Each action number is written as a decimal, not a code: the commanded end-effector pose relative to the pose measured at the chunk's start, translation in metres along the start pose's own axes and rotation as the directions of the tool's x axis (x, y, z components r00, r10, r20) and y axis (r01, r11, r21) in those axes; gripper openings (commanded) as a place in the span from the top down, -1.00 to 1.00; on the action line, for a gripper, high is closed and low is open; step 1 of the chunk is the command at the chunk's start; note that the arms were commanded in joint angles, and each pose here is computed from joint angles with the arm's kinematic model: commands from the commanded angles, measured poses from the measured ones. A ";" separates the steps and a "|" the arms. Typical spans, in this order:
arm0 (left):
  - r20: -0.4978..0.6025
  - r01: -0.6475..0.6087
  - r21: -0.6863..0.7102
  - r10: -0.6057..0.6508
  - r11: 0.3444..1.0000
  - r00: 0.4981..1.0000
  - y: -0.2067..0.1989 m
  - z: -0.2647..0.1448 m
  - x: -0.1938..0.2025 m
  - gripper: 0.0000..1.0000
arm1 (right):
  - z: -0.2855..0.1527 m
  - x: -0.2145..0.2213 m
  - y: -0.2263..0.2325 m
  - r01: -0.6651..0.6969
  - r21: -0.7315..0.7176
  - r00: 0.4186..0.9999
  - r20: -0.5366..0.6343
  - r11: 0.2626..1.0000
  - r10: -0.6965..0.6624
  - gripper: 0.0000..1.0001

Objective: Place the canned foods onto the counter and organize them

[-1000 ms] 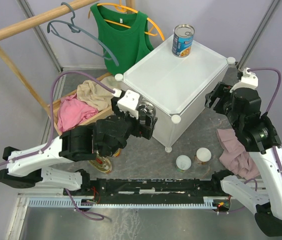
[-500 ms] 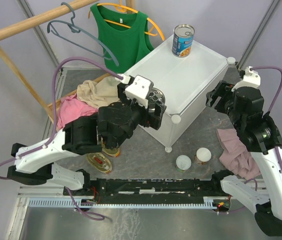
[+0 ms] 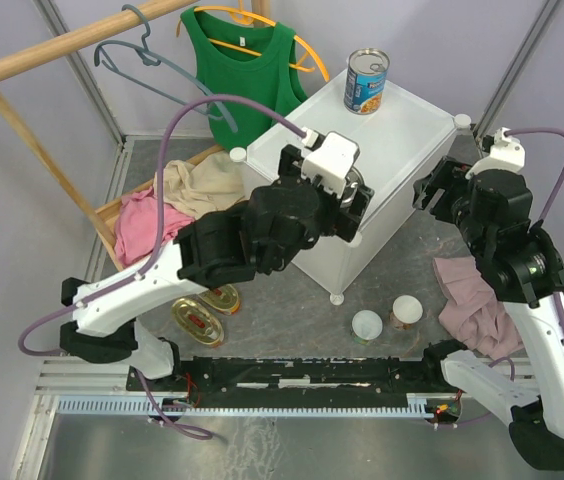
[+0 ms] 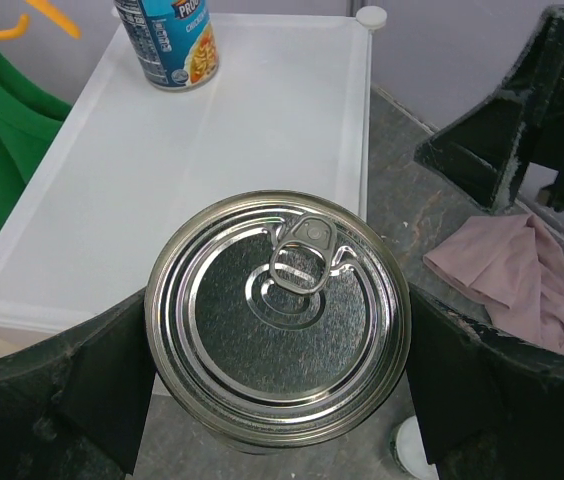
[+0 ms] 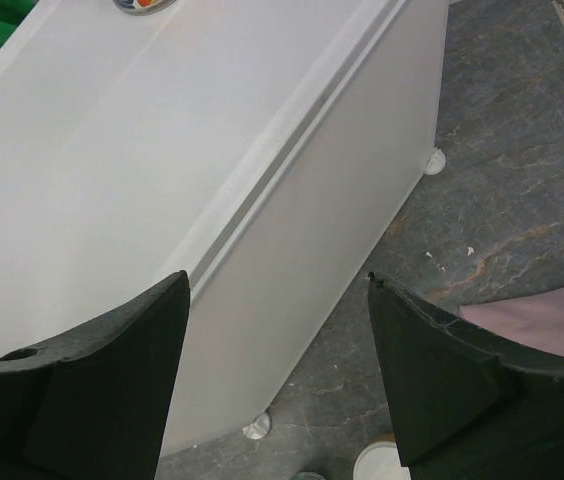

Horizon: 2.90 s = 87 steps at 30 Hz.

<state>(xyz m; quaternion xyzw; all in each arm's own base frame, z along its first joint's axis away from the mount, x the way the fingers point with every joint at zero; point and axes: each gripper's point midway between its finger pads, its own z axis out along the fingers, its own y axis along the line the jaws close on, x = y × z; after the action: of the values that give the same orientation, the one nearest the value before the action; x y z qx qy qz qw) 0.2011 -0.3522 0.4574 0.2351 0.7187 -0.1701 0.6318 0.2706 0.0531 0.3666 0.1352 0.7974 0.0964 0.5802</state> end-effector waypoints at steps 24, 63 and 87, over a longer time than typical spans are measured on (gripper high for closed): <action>0.175 0.298 0.285 -0.355 0.911 0.918 0.024 0.115 -0.092 0.95 | 0.006 -0.037 0.014 0.042 -0.021 0.995 0.091 0.999 -0.040 -0.71; 0.108 0.278 0.415 -0.351 0.866 0.930 0.000 0.161 -0.059 -0.55 | 0.016 -0.004 0.055 0.117 -0.290 0.993 0.068 0.950 -0.101 -0.99; 0.044 0.304 0.481 -0.368 0.823 0.929 -0.016 0.155 -0.050 -0.77 | 0.051 0.005 0.083 0.218 -0.413 0.970 0.192 0.884 -0.150 -0.99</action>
<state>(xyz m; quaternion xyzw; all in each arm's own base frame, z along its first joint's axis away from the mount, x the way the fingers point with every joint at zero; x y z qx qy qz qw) 0.3544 -0.4611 0.4163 0.2486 0.7023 -0.3919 0.5398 0.3171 0.1250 0.3463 -0.0424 0.7619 0.1923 0.6170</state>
